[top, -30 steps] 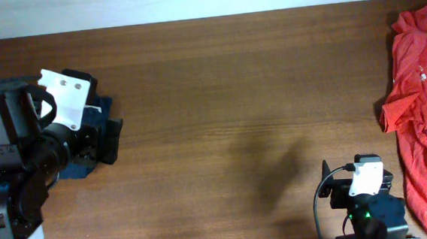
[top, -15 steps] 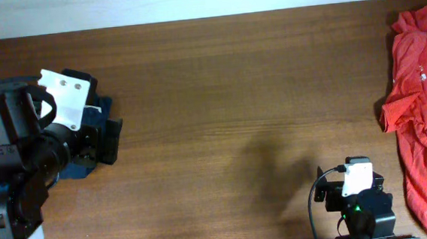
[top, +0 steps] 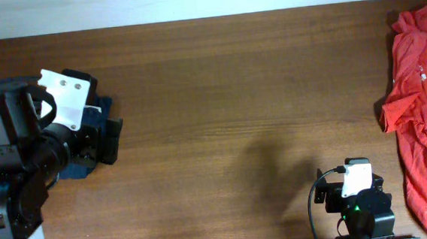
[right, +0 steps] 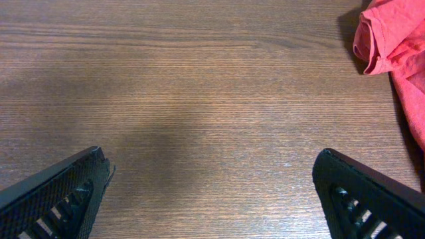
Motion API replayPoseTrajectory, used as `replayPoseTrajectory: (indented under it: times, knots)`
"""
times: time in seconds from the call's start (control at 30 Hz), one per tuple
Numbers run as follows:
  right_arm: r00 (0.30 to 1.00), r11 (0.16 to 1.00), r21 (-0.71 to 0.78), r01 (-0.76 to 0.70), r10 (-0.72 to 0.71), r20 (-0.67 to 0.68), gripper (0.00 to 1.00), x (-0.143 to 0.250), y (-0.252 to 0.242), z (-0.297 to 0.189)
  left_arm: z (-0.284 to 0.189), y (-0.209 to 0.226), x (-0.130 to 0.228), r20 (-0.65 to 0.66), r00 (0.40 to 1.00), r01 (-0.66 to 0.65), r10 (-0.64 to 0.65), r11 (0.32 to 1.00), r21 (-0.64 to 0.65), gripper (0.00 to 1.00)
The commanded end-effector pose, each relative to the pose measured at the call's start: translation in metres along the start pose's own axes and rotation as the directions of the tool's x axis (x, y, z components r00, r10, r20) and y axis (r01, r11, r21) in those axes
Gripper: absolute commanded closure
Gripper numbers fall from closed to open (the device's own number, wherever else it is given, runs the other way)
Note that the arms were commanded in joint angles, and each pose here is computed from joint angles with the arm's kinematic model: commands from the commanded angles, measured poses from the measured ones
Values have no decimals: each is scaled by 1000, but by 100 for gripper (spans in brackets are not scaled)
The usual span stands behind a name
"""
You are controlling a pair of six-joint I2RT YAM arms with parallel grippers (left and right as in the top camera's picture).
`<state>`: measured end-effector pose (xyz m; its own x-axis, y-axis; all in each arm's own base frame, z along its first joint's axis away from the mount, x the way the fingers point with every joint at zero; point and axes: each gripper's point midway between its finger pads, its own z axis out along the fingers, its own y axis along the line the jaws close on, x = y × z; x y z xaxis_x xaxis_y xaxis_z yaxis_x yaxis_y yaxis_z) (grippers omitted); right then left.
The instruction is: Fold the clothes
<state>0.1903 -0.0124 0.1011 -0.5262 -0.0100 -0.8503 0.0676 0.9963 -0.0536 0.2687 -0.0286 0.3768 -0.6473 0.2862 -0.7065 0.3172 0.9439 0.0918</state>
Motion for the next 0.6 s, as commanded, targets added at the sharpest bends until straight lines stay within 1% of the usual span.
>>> replayPoseTrajectory:
  times: [0.0,0.27,0.33,0.4,0.5,0.57]
  knots:
    - [1000,1000,7,6,-6,6,1,1,-1,0,-2,0,-2,8,1000,-20,20,1000,-3,1]
    - [1000,1000,7,6,-6,6,1,1,-1,0,-2,-1,1,-4,1000,-19,19,1000,0,1]
    - [1000,1000,7,6,-6,6,1,1,-1,0,-5,4,2,-3,1000,-20,20,999,-37,1]
    - [1000,1000,7,6,-6,7,1,0,-1,0,-9,4,-2,33,999,-25,26,999,-47,1]
    - [1000,1000,7,6,-6,6,1,1,-1,0,-13,7,-15,142,989,-36,48,996,-83,1]
    - [1000,1000,7,6,-6,6,1,1,-1,0,-10,9,-15,199,978,-40,60,994,-105,1]
